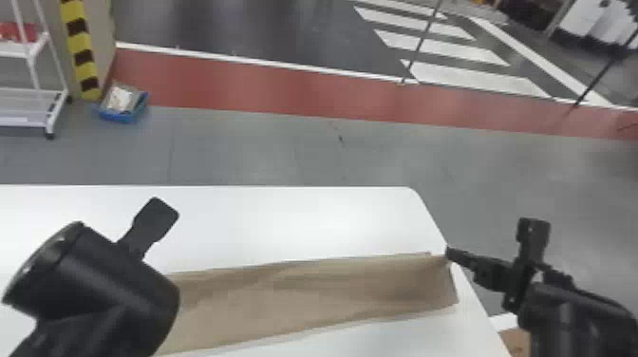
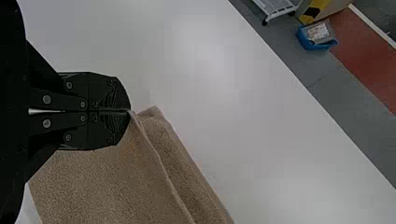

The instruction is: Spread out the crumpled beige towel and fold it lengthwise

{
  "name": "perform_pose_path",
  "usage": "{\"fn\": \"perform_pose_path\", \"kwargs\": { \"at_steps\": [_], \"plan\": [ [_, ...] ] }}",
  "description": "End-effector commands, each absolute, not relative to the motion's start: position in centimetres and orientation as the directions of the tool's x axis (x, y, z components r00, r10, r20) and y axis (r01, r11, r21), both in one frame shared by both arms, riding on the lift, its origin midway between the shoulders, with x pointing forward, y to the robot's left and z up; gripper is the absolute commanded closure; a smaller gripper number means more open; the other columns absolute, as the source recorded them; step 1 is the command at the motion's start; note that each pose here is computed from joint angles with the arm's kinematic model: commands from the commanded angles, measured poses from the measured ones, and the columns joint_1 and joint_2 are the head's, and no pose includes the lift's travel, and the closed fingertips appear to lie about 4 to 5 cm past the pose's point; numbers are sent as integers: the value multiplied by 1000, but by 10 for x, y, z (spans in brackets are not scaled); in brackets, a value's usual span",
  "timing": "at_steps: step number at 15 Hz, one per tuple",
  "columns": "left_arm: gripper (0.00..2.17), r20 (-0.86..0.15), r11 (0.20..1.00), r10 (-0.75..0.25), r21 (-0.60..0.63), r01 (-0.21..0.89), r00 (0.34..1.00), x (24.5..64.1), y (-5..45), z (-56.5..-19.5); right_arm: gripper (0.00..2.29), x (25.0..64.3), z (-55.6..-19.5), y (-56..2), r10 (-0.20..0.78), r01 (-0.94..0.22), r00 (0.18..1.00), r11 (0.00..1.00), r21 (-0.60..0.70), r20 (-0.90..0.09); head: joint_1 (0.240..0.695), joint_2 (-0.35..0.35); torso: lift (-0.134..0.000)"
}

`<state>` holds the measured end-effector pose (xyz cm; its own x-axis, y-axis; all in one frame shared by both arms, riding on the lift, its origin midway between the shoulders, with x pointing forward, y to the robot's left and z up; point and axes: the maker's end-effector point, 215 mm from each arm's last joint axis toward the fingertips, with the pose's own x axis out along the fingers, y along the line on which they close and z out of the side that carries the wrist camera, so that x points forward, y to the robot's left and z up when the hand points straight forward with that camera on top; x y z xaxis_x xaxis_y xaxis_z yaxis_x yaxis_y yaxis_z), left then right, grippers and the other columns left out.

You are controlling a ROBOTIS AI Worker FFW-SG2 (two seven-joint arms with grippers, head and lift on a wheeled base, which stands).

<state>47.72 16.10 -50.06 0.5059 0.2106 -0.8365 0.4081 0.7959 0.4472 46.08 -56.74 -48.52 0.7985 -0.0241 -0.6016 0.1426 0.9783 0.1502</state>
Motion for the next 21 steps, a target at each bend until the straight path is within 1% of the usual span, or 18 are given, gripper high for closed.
{"fn": "perform_pose_path", "kwargs": {
  "at_steps": [1,4,6,7,8,9,10,11,12,14,16,18,20,21],
  "plan": [
    [2091,-835,797,169,428,425,524,487,145,-500,1146,459,-486,-569,-36,159,798,975,153,-602,695,-350,0],
    [2088,-830,778,202,458,430,519,495,145,-507,1129,469,-479,-575,-59,174,805,975,140,-591,695,-350,0],
    [2088,-819,765,207,476,433,535,504,145,-509,1129,476,-480,-572,-58,166,804,978,129,-592,695,-350,0],
    [2088,-810,757,209,489,434,548,509,146,-511,1112,478,-481,-573,-73,172,804,979,113,-590,695,-350,0],
    [2061,-801,750,210,499,433,560,513,146,-514,826,480,-482,-572,-81,177,801,979,105,-593,695,-350,0],
    [1592,-783,745,209,516,423,586,520,144,-512,772,480,-483,-572,-90,182,799,978,97,-595,695,-350,0],
    [714,-778,745,205,518,421,594,522,143,-512,701,481,-484,-572,-96,187,796,978,93,-597,695,-350,0],
    [-2,-770,742,216,529,411,601,522,145,-509,286,481,-485,-574,-112,201,792,976,82,-600,695,-350,0],
    [-2,-771,744,218,528,409,598,516,147,-513,46,478,-487,-577,-132,220,785,973,74,-605,695,-350,0],
    [22,-754,753,207,530,390,624,513,146,-502,33,470,-483,-585,-169,250,784,967,54,-597,695,-350,0],
    [29,-733,754,226,549,361,642,507,154,-491,46,461,-472,-592,-186,251,792,967,33,-582,695,-350,0],
    [29,-710,766,244,559,318,660,500,169,-482,46,444,-463,-596,-205,255,798,967,10,-566,695,-350,0],
    [29,-711,795,233,532,292,663,490,181,-481,46,430,-465,-602,-213,263,800,965,8,-560,695,-350,0],
    [29,-723,821,206,494,285,659,484,183,-484,53,419,-469,-606,-213,273,802,962,26,-559,695,-350,0]
  ]
}}
